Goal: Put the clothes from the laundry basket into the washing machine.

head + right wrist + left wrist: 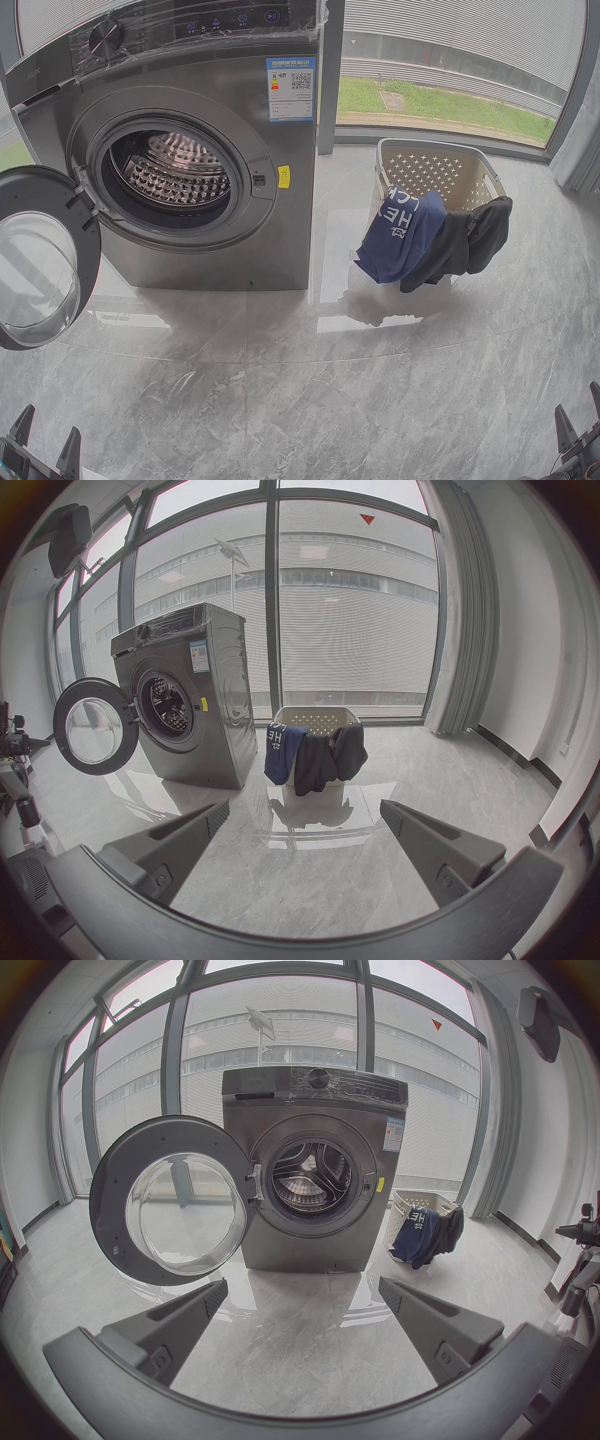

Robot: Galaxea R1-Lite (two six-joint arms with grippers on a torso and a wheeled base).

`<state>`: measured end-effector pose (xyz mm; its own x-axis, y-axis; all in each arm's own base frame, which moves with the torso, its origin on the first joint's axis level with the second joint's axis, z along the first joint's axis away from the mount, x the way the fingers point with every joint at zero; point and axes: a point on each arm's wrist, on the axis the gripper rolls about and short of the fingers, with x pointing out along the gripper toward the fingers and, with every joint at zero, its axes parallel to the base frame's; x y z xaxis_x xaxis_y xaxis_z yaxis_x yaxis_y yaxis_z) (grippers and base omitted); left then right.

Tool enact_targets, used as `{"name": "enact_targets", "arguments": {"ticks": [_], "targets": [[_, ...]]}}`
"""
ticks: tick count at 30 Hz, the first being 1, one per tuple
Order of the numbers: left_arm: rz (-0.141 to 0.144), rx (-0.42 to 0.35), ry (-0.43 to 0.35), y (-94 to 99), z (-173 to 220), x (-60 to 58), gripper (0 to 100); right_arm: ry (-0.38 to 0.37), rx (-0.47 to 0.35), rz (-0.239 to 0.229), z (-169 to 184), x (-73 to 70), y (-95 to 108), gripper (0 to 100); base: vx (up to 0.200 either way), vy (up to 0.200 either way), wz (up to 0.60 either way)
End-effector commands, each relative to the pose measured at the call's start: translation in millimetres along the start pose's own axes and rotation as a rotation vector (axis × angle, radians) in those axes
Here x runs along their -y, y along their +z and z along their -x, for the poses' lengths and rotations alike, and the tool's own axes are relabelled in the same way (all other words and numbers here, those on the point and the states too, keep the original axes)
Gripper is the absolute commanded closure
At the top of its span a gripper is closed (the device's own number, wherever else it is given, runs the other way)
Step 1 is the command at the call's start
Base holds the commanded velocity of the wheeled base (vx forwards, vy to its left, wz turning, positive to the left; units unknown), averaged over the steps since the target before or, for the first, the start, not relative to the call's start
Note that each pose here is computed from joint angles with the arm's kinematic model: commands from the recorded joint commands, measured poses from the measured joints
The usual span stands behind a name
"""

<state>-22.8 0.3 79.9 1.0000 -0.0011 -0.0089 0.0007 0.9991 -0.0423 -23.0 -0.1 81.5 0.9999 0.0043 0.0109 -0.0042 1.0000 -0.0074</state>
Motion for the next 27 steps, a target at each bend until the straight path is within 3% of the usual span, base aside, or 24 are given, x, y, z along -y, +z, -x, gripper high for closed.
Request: {"name": "enact_targets", "arguments": {"ticks": [1,20,27], "targets": [[0.001,-0.005,0.000,-3.8,-0.3,-0.2,0,0.000,-0.003,0.000,-0.2,0.0,-5.2,0,0.000,0.000,0.00],[-0.001,-0.003,0.001,-3.4,-0.2,-0.1,0,0.000,-0.003,0.000,-0.2,0.0,-5.2,0,0.189,0.000,0.00],[-0.002,-0.003,-0.002,-3.4,-0.2,-0.1,0,0.000,-0.003,0.000,-0.2,0.0,-5.2,0,0.000,0.000,0.00]]}}
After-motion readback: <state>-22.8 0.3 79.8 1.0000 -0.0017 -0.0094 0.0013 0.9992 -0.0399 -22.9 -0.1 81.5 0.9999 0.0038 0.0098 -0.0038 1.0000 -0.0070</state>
